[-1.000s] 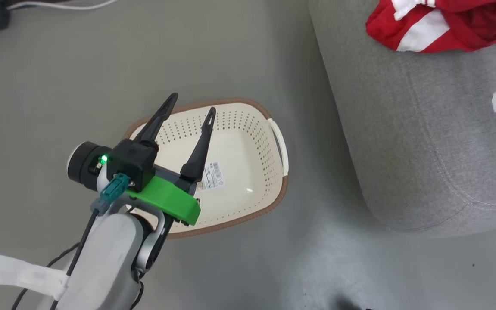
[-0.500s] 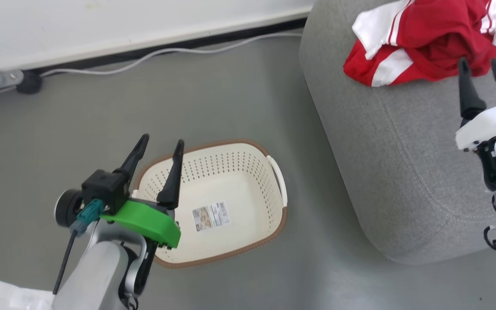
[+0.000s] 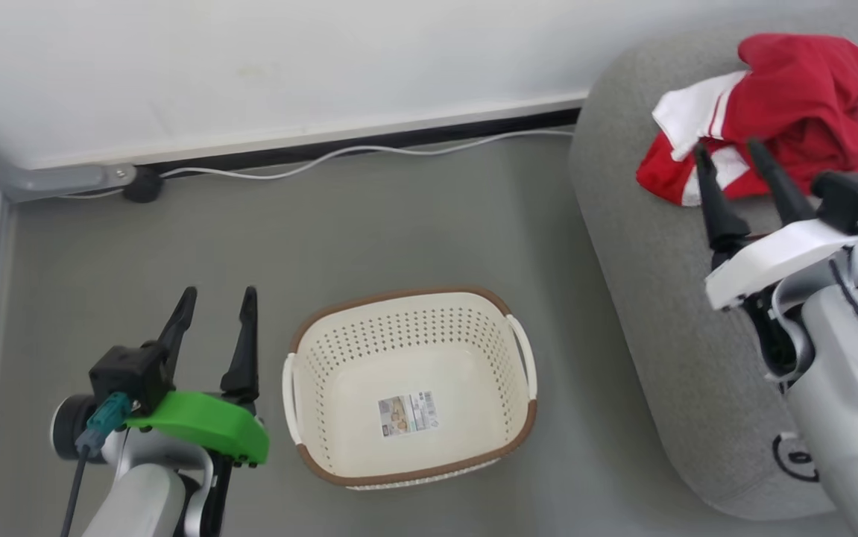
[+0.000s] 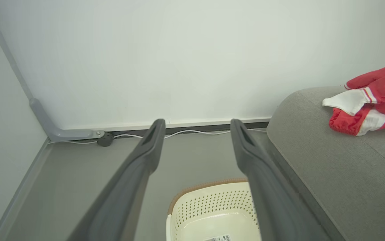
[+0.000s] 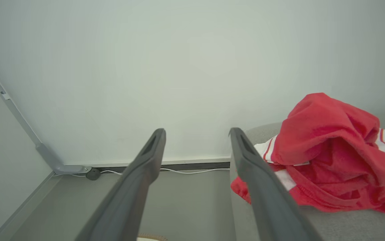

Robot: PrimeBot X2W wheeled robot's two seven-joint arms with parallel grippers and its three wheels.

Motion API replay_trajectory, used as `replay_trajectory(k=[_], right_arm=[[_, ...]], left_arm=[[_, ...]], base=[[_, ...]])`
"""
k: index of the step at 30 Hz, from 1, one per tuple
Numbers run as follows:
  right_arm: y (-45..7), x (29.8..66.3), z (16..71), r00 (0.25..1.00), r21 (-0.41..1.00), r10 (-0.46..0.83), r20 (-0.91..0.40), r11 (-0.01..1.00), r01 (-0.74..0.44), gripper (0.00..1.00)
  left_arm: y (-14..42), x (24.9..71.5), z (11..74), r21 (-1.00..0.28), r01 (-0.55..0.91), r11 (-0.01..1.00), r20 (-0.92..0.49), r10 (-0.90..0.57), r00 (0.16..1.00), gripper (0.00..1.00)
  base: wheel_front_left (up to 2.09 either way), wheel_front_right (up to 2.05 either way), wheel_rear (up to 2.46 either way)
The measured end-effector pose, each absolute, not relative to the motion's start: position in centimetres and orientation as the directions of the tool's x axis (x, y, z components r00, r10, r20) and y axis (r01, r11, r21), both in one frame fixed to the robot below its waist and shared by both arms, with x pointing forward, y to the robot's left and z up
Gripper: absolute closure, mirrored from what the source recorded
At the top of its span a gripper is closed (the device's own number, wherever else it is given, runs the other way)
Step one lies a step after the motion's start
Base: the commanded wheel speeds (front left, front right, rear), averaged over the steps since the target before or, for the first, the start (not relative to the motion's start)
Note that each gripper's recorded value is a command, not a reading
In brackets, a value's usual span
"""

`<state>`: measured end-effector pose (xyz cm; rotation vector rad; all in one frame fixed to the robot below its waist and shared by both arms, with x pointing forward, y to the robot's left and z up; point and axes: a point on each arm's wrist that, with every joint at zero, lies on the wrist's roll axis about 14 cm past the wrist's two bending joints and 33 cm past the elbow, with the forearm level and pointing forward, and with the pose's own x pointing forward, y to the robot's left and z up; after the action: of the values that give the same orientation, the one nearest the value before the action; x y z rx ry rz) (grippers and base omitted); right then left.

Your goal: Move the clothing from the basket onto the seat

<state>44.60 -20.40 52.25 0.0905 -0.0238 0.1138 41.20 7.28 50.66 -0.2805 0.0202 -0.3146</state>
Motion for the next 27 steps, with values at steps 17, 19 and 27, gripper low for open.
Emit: replay_trajectory(k=[17,19,27], right_arm=[[-12.2,41.9,52.7,0.969,0.149,0.235,0.076,0.958,-0.244,0.00],[-11.7,41.4,52.7,0.969,0.160,0.236,0.077,0.956,-0.245,0.00],[-11.7,38.8,50.7,0.976,0.171,0.217,0.030,0.961,-0.219,0.00]], left_arm=[[16.9,37.3,49.9,-0.280,0.017,0.960,-0.002,-0.018,1.000,0.00],[17.6,36.6,49.7,-0.279,-0.006,0.960,-0.009,0.003,1.000,0.00],[19.2,35.0,49.4,-0.276,-0.057,0.959,-0.014,0.055,0.998,0.00]], base=[[0.00,0.00,0.00],[0.00,0.00,0.00],[0.00,0.00,0.00]])
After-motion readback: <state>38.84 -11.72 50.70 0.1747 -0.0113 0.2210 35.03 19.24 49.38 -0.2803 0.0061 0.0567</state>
